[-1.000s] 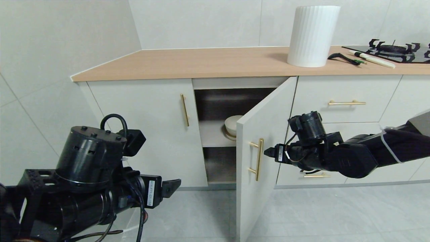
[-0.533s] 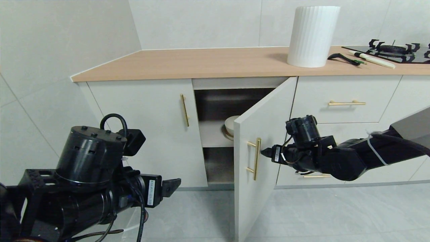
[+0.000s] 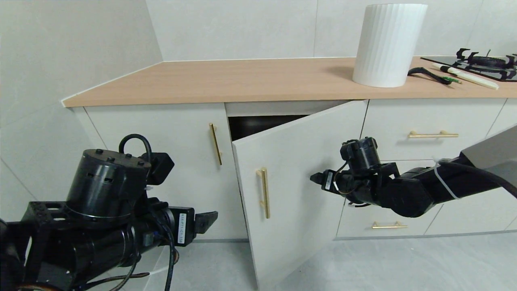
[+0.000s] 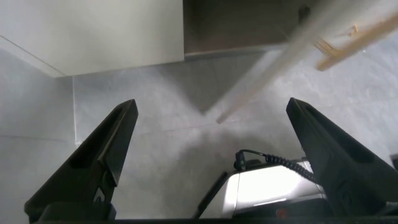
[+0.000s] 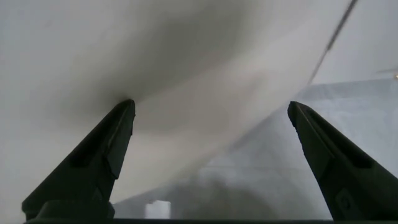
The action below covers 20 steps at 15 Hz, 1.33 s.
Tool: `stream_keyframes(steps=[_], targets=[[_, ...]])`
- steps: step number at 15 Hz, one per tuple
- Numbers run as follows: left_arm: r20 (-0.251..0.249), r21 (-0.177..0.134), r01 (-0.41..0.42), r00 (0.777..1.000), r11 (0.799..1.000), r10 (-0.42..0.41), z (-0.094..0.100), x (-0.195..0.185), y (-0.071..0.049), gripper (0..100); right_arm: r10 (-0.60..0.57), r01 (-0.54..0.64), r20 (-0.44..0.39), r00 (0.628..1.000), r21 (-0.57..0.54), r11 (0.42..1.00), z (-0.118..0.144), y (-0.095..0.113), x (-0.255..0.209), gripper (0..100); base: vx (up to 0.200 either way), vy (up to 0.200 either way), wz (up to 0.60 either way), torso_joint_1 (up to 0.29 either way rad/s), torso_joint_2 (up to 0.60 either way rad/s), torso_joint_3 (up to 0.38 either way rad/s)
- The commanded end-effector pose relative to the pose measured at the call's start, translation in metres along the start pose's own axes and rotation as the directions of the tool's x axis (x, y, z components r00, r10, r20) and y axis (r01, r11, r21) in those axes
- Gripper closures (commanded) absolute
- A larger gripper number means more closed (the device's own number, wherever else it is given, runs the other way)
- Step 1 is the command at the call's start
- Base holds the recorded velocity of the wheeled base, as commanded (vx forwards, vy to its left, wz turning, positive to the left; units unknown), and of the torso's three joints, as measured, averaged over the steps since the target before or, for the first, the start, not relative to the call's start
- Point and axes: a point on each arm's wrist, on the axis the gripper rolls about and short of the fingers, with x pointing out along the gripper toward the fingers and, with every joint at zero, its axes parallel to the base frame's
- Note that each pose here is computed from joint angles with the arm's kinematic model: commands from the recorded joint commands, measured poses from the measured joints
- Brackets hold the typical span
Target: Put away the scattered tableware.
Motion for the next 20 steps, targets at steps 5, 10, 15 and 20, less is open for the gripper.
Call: stream_keyframes(steps=[5, 10, 15, 20], targets=[[0.005, -0.001, -0.016, 1.000, 1.000, 0.016, 0.000, 0.000, 0.001, 0, 0.021, -0.026, 0.043, 0.999, 0.119, 0.993, 0.009, 0.012, 0.015, 0, 0.000, 0.000, 0.00, 0.000, 0.00, 0.000], [0.005, -0.001, -0.016, 1.000, 1.000, 0.016, 0.000, 0.000, 0.001, 0, 0.029, -0.055, 0.102, 0.994, 0.271, 0.961, 0.026, 0.018, 0.027, 0, 0.000, 0.000, 0.00, 0.000, 0.00, 0.000], [0.003, 0.000, -0.018, 1.000, 1.000, 0.018, 0.000, 0.001, 0.000, 0, -0.066, 0.004, 0.169, 0.983, 0.340, 0.940, 0.035, 0.006, 0.055, 0, 0.000, 0.000, 0.00, 0.000, 0.00, 0.000], [-0.001, 0.000, -0.018, 1.000, 1.000, 0.018, -0.001, 0.002, 0.000, 0, -0.112, 0.036, 0.196, 0.974, 0.355, 0.934, 0.037, 0.002, 0.062, 0, 0.000, 0.000, 0.00, 0.000, 0.00, 0.000]])
